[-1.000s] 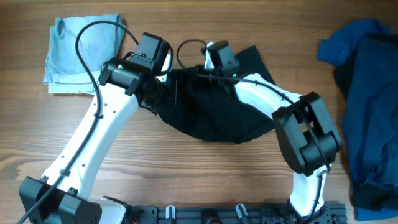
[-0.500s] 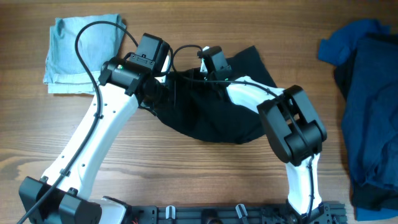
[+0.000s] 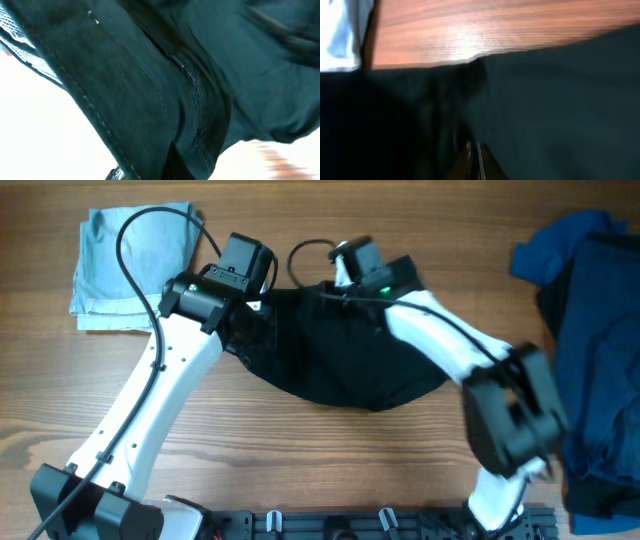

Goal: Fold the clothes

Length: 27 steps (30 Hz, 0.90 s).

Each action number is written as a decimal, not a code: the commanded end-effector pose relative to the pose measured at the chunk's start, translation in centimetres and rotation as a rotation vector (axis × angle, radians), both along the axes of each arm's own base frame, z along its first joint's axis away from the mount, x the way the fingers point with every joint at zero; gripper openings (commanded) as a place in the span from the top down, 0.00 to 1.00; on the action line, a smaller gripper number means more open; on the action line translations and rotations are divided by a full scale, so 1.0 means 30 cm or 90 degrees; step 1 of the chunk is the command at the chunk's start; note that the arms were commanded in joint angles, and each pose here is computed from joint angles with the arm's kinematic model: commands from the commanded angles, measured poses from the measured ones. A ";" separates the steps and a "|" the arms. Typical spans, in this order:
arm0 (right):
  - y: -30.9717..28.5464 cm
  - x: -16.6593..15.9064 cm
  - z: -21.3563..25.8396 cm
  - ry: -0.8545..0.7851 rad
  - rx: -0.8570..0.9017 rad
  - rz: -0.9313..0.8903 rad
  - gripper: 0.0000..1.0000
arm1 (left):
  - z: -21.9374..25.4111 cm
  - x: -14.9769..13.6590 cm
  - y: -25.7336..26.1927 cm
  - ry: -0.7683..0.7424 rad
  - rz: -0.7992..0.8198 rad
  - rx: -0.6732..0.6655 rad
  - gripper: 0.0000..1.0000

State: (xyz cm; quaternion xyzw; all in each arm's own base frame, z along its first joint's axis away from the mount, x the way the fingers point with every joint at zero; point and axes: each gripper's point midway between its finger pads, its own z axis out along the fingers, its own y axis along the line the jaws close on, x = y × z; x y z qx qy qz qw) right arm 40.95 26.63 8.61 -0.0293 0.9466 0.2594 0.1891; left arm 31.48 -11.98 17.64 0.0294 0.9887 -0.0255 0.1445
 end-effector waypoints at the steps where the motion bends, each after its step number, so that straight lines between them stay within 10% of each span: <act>1: -0.017 -0.076 0.027 0.052 -0.011 0.007 0.96 | 0.046 0.053 0.019 -0.055 -0.033 0.022 0.96; 27: 0.311 -0.141 -0.271 0.196 0.146 0.010 0.96 | 0.105 -0.081 -0.222 -0.022 -0.327 -0.091 0.96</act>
